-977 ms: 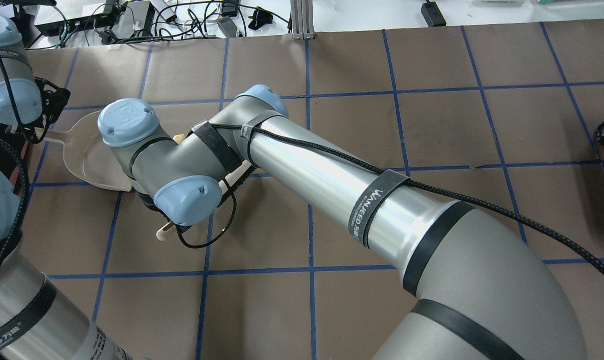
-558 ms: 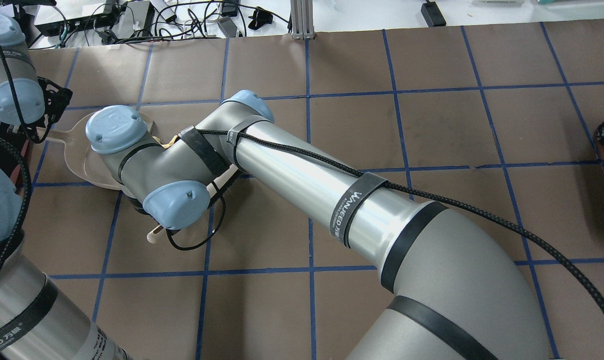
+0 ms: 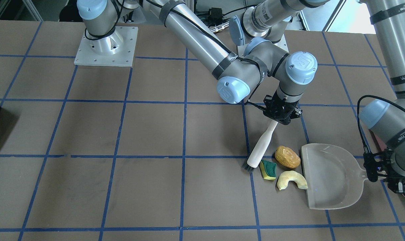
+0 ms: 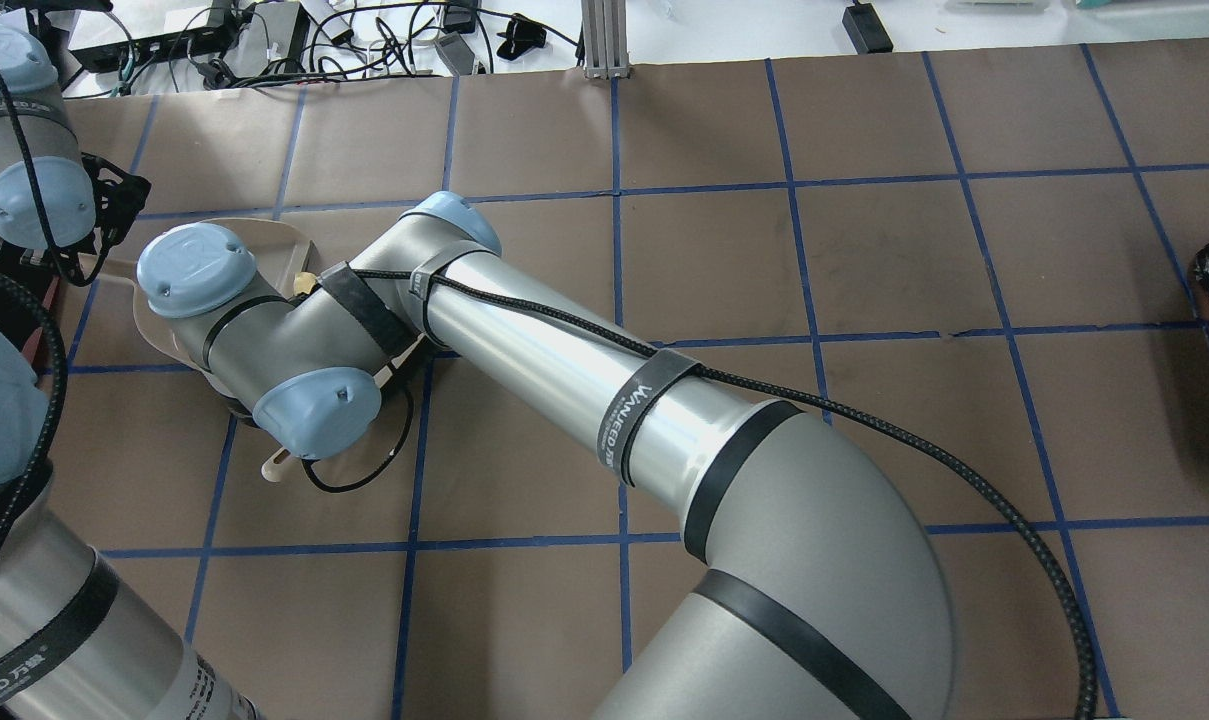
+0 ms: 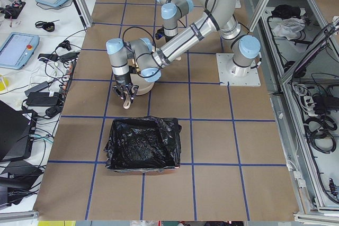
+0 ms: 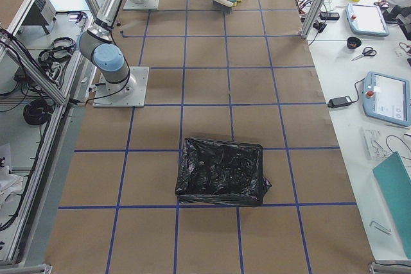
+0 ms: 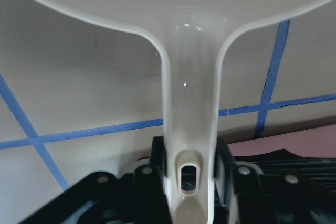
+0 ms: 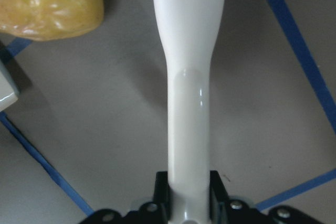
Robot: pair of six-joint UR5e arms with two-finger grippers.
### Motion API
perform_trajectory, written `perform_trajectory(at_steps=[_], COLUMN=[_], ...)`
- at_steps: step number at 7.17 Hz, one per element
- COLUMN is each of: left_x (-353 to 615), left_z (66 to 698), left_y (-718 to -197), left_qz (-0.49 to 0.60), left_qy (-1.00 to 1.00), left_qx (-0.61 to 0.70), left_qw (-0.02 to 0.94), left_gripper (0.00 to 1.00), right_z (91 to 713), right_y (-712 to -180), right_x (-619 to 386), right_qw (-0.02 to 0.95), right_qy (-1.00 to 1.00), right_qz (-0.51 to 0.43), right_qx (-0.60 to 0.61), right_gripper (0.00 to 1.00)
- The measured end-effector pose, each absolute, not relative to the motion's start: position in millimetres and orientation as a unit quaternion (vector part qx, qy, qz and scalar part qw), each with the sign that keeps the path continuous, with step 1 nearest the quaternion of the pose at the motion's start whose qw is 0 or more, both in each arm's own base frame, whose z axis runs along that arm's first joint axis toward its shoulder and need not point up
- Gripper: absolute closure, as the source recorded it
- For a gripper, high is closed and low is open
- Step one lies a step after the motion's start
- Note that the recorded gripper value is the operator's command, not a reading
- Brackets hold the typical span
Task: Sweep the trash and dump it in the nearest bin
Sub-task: 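Sweep the toys and sponge into the dustpan with the right gripper's brush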
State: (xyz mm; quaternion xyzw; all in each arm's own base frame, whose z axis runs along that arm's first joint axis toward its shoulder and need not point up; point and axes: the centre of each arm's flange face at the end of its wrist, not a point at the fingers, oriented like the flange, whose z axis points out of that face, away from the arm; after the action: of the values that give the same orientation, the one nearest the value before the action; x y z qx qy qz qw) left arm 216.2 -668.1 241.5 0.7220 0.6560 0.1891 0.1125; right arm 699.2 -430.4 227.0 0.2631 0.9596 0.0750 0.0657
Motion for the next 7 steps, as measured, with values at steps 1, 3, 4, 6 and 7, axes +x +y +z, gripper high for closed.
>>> perform_trajectory(at_steps=[1, 3, 4, 6, 7], left_x=[216.1, 216.1, 215.7, 215.0, 213.8], left_z=[241.5, 240.8, 240.6, 240.3, 240.0], left_y=[-668.1, -668.2, -668.4, -668.6, -668.8], left_qz=[0.189, 0.189, 0.189, 0.187, 0.187], left_qy=[0.656, 0.656, 0.658, 0.663, 0.663], left_qx=[0.722, 0.722, 0.720, 0.716, 0.716], left_qw=[0.113, 0.112, 0.113, 0.114, 0.114], left_gripper=[1.00, 1.00, 1.00, 1.00, 1.00], right_z=[224.4, 221.7, 217.6, 211.1, 212.8], right_y=[-429.4, -429.0, -429.1, -427.9, -427.2], right_x=[705.6, 713.5, 718.6, 726.3, 729.0], right_qw=[0.071, 0.089, 0.105, 0.129, 0.141], right_qy=[0.967, 0.982, 0.985, 0.989, 0.988], right_qz=[0.072, 0.070, 0.065, 0.055, 0.055], right_qx=[0.233, 0.152, 0.118, 0.049, 0.013], right_gripper=[1.00, 1.00, 1.00, 1.00, 1.00])
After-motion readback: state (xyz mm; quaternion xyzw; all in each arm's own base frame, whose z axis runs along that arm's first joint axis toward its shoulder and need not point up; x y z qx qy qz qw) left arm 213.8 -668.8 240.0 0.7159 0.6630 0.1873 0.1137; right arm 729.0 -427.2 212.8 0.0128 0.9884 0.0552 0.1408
